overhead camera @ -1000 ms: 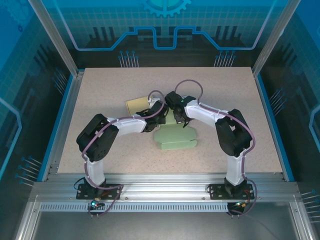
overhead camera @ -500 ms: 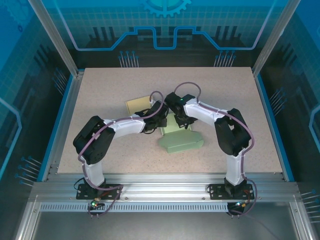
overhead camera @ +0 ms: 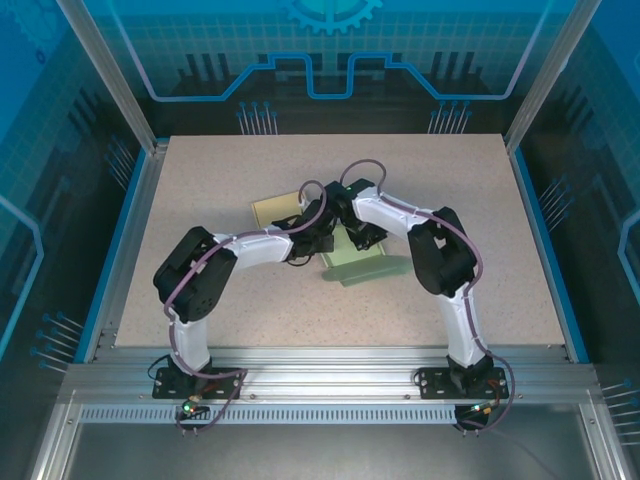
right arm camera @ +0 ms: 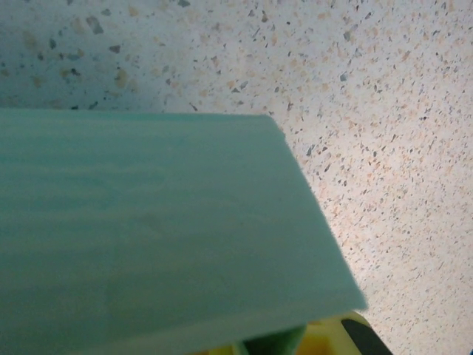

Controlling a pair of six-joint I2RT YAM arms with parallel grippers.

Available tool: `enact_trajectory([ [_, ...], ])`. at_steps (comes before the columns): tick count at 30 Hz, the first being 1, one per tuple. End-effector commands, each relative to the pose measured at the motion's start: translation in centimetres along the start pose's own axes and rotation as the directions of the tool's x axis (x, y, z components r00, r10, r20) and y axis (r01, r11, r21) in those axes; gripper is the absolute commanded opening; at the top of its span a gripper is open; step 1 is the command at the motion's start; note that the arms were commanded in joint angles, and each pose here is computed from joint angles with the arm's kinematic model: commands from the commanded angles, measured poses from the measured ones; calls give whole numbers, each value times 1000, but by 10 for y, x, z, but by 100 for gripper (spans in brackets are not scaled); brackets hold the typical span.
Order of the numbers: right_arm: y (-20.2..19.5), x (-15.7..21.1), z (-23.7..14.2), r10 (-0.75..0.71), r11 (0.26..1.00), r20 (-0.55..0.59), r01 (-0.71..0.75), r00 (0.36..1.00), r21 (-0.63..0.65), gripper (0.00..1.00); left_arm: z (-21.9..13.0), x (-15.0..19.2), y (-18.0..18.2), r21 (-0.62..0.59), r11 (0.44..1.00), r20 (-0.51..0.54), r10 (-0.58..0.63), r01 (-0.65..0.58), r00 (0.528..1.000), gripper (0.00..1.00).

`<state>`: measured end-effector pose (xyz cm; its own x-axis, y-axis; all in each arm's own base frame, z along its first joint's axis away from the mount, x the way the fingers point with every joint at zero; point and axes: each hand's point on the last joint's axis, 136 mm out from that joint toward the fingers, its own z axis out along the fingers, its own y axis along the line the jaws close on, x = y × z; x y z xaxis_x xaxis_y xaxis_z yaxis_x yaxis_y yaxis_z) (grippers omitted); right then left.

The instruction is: Fold the paper box

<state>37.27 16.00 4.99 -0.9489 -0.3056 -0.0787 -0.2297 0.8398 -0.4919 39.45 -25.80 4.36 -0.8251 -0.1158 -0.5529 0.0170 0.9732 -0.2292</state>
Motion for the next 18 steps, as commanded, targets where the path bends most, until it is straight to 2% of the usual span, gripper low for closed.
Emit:
enact_trajectory([
  [1, -8, 40, 53, -160, 966, -198, 195, 967, 170, 1, 9, 15, 9, -100, 991, -43, 84, -88, 996, 13],
  [6, 22, 43, 61, -158, 987, -188, 155, 969, -31, 4, 10, 18, 8, -109, 989, -74, 90, -97, 993, 18],
  [8, 28, 40, 58, -148, 985, -176, 130, 973, -114, 5, 9, 20, 11, -129, 985, -97, 101, -113, 990, 14],
  [9, 28, 37, 56, -140, 984, -163, 118, 977, -134, 6, 10, 21, 13, -147, 981, -112, 111, -127, 988, 12],
  [12, 25, 29, 53, -133, 982, -145, 110, 980, -154, 9, 11, 23, 25, -216, 964, -139, 124, -152, 982, 13],
  [13, 24, 28, 53, -134, 981, -143, 111, 981, -160, 9, 10, 22, 26, -219, 964, -136, 122, -150, 983, 16],
  [14, 26, 26, 52, -137, 978, -138, 112, 981, -173, 9, 8, 20, 23, -207, 969, -126, 111, -136, 986, 24],
  [18, 32, 21, 48, -161, 965, -111, 133, 981, -224, 8, -13, -5, -4, -83, 993, -58, 76, -81, 995, 49],
])
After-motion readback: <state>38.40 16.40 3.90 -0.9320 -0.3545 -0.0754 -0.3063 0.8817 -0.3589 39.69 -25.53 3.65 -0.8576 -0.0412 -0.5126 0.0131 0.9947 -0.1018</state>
